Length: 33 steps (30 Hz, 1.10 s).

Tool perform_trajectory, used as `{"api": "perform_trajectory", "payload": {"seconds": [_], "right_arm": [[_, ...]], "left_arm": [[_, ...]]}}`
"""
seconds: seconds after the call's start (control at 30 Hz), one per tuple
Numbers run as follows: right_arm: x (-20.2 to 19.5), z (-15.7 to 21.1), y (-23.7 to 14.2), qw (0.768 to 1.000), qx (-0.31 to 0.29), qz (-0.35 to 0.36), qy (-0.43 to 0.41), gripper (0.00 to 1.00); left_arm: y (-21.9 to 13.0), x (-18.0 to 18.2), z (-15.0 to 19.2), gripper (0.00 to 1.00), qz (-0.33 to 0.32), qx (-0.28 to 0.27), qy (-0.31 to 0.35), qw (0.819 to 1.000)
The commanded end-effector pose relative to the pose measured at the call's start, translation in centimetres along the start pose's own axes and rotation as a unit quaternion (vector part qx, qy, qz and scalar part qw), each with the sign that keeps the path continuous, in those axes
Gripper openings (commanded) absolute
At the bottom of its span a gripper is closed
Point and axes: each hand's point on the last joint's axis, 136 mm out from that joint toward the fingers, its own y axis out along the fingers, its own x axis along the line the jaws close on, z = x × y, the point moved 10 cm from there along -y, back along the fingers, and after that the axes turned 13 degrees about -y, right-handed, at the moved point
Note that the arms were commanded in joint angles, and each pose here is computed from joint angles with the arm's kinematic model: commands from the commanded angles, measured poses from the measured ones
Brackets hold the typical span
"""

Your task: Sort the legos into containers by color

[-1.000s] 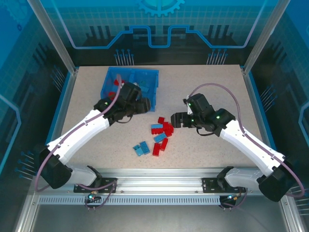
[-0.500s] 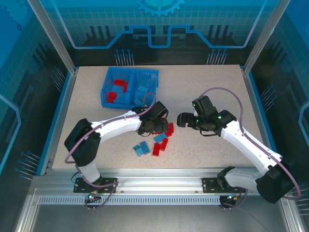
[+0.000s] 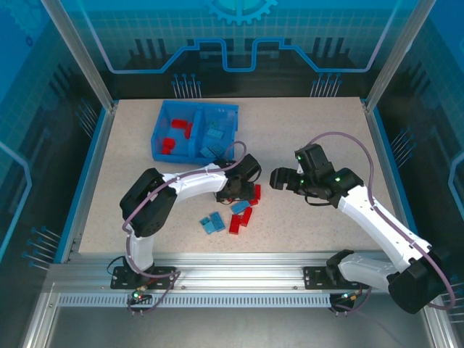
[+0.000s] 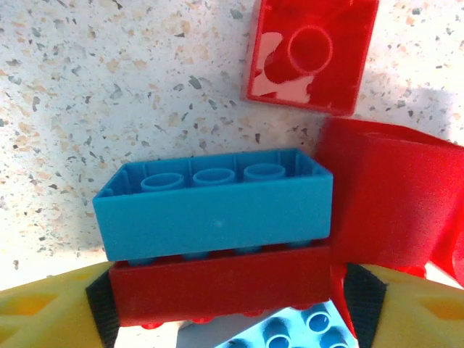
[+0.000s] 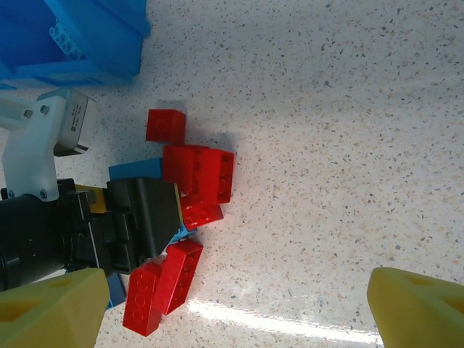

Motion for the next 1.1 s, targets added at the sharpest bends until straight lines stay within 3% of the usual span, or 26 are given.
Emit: {"api": "perform_trajectory", "payload": {"seconds": [0.0,0.37,0.7,0.87,0.97,1.07], "right_arm": [[-0.4,0.4,0.1,1.000,0.008,-0.001,0.016,0.93],[-0.4,0.3,-0.2,1.000,0.006,-0.003,0.020,0.93],[-0.3,0.1,-0.2,1.000,0.003,-0.005,0.023,0.93],[-0.2,-0.1,-0.6,1.000,-0.002,-0.005,0.019,0.94],[-0.2,0.0,-0.7,1.000,-0.004,-0.006,0.019,0.94],[-0.2,0.0,-0.9,1.000,-0.007,-0.010,0.019,0.94]], "left_arm": [[0.7,1.1,0.3,0.77,-0.034,-0.001,0.005,0.999],[0.0,2.1,0.5,0.62,-0.037,-0.009,0.007,0.999],[-8.4,1.8,-1.5,0.62,0.013,-0.082,0.015,0.996],[-13.5,3.7,-7.0,0.61,0.039,-0.173,-0.016,0.984],[-15.5,6.4,-12.8,0.62,0.044,-0.217,-0.073,0.973],[-15.4,9.4,-19.0,0.61,0.043,-0.231,-0.143,0.962]]}}
